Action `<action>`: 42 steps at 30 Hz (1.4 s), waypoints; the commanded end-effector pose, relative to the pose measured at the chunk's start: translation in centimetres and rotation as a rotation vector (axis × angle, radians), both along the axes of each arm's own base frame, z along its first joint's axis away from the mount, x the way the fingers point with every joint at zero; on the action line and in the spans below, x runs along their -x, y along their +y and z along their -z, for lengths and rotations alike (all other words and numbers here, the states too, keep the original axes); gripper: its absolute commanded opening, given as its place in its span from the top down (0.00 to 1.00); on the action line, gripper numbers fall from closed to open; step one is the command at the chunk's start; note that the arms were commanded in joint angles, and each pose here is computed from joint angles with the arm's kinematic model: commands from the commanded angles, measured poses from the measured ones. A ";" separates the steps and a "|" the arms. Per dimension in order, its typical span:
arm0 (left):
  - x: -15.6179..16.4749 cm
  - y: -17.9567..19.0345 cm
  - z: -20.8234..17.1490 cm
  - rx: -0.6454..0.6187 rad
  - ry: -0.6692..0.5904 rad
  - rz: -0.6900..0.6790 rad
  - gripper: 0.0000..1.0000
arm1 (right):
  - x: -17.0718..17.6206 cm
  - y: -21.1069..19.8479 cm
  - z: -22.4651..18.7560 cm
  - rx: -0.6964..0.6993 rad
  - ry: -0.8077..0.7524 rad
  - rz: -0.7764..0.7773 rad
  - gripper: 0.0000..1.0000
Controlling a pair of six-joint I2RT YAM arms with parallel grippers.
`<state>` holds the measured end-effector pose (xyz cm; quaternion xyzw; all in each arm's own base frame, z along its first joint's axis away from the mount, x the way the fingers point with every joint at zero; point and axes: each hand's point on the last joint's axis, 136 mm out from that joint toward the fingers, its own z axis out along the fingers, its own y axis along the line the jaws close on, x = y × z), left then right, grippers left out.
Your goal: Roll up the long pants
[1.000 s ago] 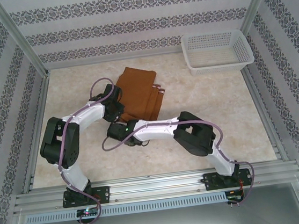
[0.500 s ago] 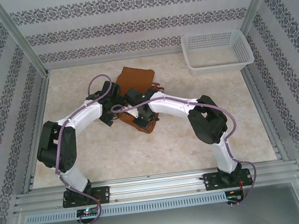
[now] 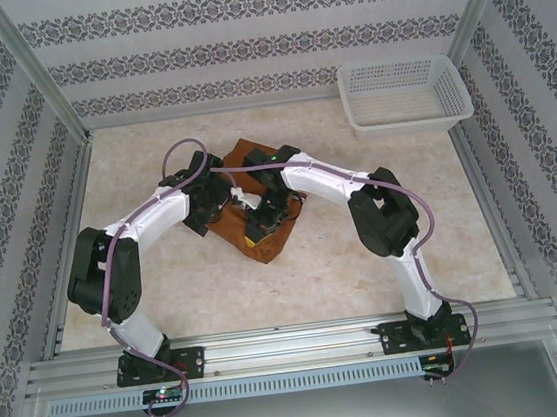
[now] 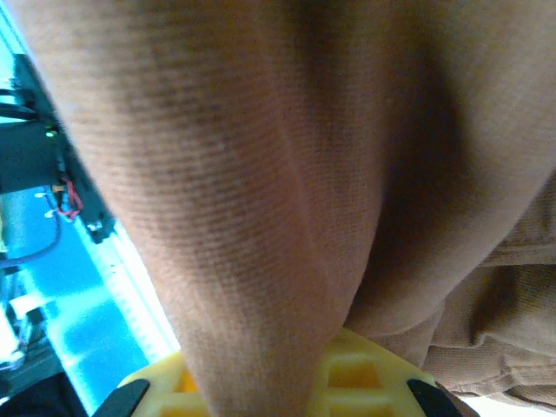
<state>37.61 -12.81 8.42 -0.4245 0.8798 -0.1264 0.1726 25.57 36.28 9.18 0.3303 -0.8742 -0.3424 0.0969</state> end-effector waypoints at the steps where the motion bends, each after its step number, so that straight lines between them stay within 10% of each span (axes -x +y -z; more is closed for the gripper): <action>1: 0.5 1.5 -3.7 -0.077 -0.055 -0.007 0.00 | 0.5 -0.2 -0.2 -0.030 0.144 0.046 1.00; 16: 4.9 3.3 -3.3 -0.102 -0.086 -0.006 0.00 | -0.4 -0.9 2.2 -0.031 0.215 0.080 1.00; 42: -0.1 2.0 -3.3 -0.089 -0.181 -0.081 0.00 | 0.7 -1.0 1.7 -0.021 0.232 0.063 1.00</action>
